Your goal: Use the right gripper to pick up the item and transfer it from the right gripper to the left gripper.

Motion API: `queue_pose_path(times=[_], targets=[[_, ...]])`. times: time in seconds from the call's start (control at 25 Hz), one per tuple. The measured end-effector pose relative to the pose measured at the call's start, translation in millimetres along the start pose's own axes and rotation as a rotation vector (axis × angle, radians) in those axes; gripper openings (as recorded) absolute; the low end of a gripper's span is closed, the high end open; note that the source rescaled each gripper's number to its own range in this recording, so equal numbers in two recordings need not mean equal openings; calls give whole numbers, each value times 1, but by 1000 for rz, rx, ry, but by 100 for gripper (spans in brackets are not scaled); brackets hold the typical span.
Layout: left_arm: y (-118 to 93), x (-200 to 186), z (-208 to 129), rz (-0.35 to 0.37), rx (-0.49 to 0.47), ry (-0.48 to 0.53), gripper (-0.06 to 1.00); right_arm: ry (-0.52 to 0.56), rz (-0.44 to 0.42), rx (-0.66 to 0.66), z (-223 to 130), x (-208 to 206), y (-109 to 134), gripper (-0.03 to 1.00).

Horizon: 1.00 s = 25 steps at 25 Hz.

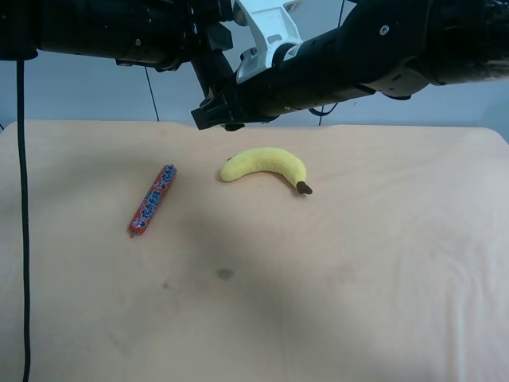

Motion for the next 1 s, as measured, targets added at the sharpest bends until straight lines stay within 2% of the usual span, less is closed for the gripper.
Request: queue_pose_path(times=[0.6,0.64,0.68,0.8,0.88,1.0], targets=[[-1,0,0,-7,-2,3,8,4,2,3,0,0,0,0],[-1,0,0,-7,7,3,0,5,2,4,-1,0,0,6],[-1,0,0,-7,9,3,0,5,2,4,-1,0,0,18],[0,0,0,-1,12,0,0,-5,-2,4,1,0,0,85],[-1,0,0,-7,12,3,0,-6,-2,4,1,0,0,95],[-1,0,0,-7,12,3,0,-6,-2,4,1,0,0,99]])
Point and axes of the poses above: a point on each arm's last joint axis where the gripper is mounted, x pointing out along that axis toward the gripper, y along the wrist's bending axis when the last joint is at zero, z = x × y, the point moved 2 cm from there along x, pointing out along that axis toward the gripper, and after that the axes turned 11 degrees about x, right-handed, at the moved point
